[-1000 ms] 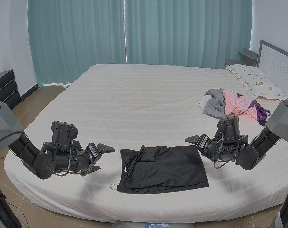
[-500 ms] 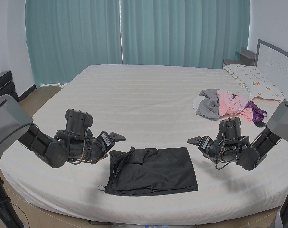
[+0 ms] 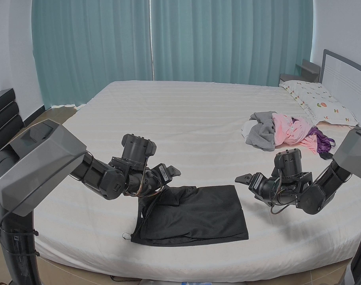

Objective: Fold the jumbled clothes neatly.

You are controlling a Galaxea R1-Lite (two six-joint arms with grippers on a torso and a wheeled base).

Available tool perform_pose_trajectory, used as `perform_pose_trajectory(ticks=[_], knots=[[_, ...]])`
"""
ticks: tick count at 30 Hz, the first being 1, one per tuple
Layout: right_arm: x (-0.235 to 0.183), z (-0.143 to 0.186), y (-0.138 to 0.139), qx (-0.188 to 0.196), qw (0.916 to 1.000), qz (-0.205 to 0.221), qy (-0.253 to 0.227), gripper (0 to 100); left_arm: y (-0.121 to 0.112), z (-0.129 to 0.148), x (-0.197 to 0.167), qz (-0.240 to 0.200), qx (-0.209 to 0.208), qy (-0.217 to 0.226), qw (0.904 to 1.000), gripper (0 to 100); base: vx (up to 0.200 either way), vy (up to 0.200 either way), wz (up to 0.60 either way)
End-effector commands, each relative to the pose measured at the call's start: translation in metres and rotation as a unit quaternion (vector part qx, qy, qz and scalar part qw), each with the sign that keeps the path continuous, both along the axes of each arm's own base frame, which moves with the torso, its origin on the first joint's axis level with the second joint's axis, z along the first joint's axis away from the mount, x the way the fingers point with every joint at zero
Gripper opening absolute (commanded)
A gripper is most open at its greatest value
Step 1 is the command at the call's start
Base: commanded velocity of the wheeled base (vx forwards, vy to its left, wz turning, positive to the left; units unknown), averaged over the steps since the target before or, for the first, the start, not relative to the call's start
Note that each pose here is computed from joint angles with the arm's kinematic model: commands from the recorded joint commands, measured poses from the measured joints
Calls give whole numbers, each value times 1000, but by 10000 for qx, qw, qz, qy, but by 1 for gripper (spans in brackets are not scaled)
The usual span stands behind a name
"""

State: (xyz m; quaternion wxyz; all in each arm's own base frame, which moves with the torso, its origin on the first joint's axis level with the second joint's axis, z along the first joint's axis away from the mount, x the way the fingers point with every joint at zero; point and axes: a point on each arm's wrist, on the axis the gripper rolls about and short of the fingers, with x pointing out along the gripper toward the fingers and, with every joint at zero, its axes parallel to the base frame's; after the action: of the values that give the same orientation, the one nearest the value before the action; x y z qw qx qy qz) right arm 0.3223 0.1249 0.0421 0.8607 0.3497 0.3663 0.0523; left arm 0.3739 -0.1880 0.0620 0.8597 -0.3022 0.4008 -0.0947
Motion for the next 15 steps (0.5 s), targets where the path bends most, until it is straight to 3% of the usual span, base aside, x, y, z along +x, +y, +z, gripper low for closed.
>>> perform_pose_trajectory(ticks=[1, 6, 7, 15], knots=[[0, -1, 1, -6, 10000, 17, 18, 100, -8, -26, 9, 22, 199, 136, 9997, 100, 0, 0, 0], [-1, -3, 2, -20, 10000, 32, 53, 100, -9, -26, 13, 105, 250, 59, 9996, 100, 0, 0, 0], [-1, -4, 2, -28, 10000, 37, 58, 100, -10, -25, 13, 116, 265, 34, 9996, 0, 0, 0, 0], [0, -6, 2, -37, 10000, 29, 79, 100, -6, -29, 9, 279, 645, 100, 9975, 0, 0, 0, 0]])
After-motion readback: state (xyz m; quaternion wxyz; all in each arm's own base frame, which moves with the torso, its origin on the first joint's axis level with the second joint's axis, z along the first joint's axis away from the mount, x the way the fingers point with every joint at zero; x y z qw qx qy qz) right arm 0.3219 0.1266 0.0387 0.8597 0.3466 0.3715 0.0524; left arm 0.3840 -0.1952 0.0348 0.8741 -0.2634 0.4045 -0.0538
